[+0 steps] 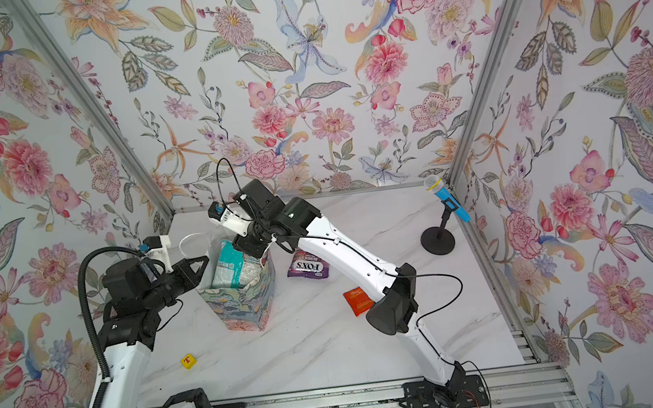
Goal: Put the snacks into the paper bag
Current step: 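Lower the teal packet into the bag beside the left gripper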
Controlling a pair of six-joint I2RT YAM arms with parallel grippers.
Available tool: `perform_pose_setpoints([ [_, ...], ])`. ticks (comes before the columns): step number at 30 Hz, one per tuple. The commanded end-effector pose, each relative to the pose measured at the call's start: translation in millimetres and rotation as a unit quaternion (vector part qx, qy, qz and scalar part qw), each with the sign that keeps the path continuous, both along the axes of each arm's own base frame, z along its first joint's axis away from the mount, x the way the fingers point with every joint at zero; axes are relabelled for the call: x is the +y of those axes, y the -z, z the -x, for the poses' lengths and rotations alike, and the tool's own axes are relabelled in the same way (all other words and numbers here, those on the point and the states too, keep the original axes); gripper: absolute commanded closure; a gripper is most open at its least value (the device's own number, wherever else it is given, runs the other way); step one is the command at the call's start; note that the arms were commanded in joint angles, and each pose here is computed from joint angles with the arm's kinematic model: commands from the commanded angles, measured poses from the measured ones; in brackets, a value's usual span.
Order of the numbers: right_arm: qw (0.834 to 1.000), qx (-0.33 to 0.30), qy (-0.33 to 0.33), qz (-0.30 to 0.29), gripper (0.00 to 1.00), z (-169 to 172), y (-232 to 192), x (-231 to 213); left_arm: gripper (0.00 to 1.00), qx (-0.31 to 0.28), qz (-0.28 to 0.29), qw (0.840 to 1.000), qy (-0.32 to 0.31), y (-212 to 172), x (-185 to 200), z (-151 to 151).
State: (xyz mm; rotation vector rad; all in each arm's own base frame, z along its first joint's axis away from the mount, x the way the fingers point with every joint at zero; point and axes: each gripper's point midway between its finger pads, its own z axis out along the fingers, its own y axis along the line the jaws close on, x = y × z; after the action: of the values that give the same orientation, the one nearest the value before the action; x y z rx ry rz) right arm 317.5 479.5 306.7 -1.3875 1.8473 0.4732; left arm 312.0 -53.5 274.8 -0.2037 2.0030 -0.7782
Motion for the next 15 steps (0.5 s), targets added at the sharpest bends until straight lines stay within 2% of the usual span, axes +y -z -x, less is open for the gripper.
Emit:
perform_pose_setpoints([
  [1, 0.999, -0.013, 0.032, -0.001, 0.54, 6, -15, -9, 0.95, -0.036, 0.0, 0.999, 0.02, -19, -6, 3],
  [5, 0.998, -0.018, 0.057, 0.03, 0.56, 3, 5, -9, 0.95, -0.037, 0.0, 0.999, 0.021, -20, -7, 3],
  [15, 0.997, 0.001, 0.058, 0.054, 0.56, 2, 39, 1, 0.95, -0.035, -0.001, 0.999, 0.018, -19, -5, 3],
])
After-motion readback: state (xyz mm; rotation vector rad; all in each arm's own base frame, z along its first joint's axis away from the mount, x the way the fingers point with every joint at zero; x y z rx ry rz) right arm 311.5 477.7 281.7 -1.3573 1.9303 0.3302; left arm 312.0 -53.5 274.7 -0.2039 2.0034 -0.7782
